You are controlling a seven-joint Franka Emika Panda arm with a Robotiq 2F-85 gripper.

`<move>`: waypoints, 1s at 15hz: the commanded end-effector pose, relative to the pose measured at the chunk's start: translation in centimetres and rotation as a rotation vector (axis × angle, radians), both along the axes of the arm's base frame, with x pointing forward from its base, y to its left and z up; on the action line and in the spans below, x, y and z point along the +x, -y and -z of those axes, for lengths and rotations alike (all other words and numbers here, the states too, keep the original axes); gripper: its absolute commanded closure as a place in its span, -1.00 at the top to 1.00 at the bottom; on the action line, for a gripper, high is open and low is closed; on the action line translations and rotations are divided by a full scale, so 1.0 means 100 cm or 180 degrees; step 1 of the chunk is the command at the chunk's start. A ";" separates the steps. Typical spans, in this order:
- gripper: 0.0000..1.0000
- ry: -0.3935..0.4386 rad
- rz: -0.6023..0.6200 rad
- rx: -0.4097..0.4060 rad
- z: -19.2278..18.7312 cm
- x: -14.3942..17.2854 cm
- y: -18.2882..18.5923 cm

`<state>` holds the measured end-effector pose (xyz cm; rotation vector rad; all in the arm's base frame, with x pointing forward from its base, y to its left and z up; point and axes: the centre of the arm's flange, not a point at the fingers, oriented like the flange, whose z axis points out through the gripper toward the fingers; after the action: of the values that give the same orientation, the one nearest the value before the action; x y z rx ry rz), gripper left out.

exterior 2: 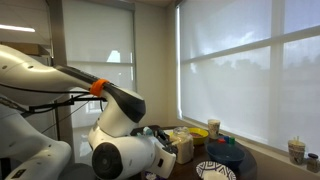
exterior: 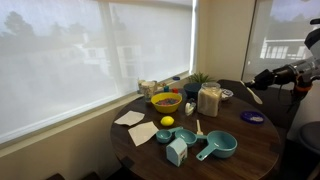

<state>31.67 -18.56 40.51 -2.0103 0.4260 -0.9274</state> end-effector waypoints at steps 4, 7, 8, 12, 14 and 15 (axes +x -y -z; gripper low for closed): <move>-0.94 -0.0084 0.0160 -0.0190 -0.013 0.016 -0.013; -0.94 -0.0219 0.0211 -0.0291 -0.024 0.026 -0.026; -0.94 -0.0271 0.0224 -0.0324 -0.028 0.030 -0.031; -0.94 -0.0549 0.0394 -0.0413 -0.048 0.046 -0.054; -0.94 -0.0804 0.0571 -0.0513 -0.052 0.052 -0.068; -0.94 -0.0926 0.0658 -0.0563 -0.054 0.054 -0.074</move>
<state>36.29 -13.13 44.48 -2.2249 0.6189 -0.8878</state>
